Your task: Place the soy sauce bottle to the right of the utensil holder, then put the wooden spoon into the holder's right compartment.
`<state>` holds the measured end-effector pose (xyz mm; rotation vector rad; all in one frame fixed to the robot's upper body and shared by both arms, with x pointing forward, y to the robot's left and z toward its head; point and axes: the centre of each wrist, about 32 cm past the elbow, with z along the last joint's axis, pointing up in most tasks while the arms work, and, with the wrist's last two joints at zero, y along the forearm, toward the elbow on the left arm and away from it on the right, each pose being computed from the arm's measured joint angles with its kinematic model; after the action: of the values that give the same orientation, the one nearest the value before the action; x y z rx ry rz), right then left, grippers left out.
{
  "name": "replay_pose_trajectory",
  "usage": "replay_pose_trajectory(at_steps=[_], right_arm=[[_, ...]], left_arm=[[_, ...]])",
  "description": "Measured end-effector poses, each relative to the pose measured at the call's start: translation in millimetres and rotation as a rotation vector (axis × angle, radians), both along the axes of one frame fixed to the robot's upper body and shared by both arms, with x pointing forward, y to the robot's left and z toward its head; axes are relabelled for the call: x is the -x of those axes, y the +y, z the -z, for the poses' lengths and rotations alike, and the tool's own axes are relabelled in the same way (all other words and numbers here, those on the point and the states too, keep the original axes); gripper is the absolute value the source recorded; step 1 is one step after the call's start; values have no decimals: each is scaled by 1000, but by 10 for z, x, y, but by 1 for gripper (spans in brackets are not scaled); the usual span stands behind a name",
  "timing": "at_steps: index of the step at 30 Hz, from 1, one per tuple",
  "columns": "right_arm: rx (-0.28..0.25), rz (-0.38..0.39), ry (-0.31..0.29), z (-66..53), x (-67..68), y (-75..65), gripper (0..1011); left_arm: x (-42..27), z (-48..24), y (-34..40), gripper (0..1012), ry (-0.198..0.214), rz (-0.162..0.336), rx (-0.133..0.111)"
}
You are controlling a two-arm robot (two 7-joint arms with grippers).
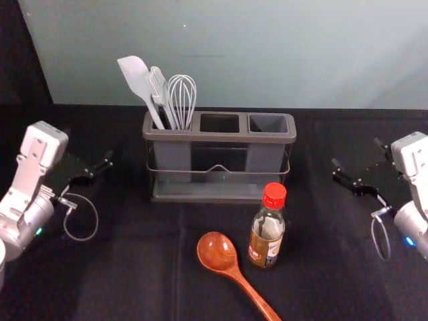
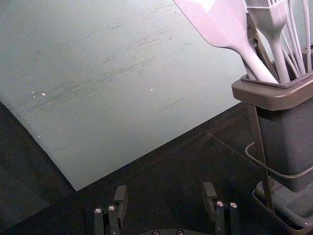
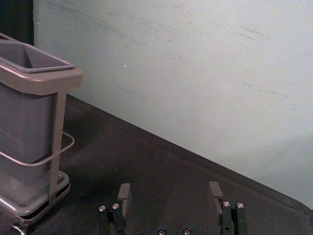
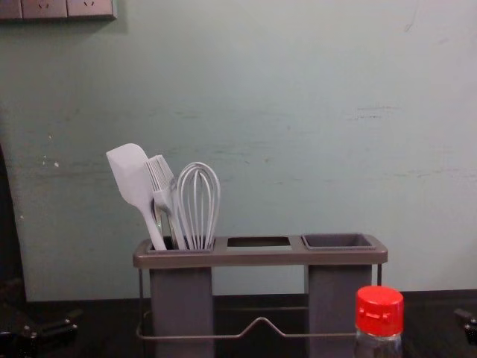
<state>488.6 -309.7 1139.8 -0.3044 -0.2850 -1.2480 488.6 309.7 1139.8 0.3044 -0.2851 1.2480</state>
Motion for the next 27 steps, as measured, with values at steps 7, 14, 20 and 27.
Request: replay_pose_trajectory(at_steps=[7,14,20,27], right_arm=[[0,0,0,0,0,0,1004],[0,0,0,0,0,0,1004],[0,0,0,0,0,0,1004],[0,0,0,0,0,0,1004]], left_arm=[[0,0,0,1005,0,0,0],[0,0,0,1005,0,0,0],[0,0,0,1005,0,0,0],[0,0,0,1005,0,0,0]])
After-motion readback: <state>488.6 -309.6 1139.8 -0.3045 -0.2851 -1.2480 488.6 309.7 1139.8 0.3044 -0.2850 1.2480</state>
